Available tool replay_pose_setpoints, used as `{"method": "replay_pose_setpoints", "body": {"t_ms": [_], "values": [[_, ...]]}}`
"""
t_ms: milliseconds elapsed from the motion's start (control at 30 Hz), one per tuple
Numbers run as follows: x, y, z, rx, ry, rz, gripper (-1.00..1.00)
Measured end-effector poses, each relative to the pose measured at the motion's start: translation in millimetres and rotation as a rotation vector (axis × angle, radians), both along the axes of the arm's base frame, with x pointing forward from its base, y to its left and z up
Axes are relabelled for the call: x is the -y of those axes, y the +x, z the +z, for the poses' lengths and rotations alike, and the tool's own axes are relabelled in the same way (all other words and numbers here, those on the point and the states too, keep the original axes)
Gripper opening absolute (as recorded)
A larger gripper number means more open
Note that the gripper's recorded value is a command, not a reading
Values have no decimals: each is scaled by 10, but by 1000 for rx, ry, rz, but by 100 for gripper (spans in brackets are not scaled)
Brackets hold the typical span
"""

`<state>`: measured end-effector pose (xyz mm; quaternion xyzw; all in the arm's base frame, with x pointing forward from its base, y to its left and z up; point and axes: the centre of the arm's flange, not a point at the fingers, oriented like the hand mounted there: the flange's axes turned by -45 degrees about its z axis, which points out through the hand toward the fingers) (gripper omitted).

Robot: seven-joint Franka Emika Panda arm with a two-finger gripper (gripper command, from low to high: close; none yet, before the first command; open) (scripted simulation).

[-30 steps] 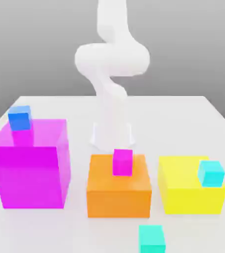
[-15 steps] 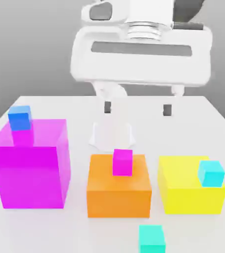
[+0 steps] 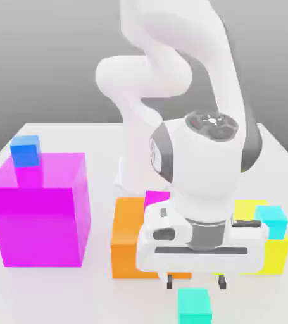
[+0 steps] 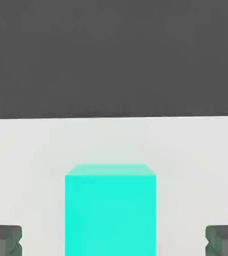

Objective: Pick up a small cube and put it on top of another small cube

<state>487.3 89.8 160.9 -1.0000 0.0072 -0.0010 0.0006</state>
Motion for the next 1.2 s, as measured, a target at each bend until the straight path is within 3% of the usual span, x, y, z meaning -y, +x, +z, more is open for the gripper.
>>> {"method": "replay_pose_setpoints", "body": {"t_ms": [33,67,300,500,867,1200], "values": [[-1,-6,-137,-1,0,0,0],[-1,-13,-224,-1,-1,0,-100],[-3,-13,-221,-1,-1,0,-100],[32,-63,450,-1,-12,15,-100],[354,-698,1340,-3,-77,146,-100],[553,-1447,1827,-5,-41,271,-100]]}}
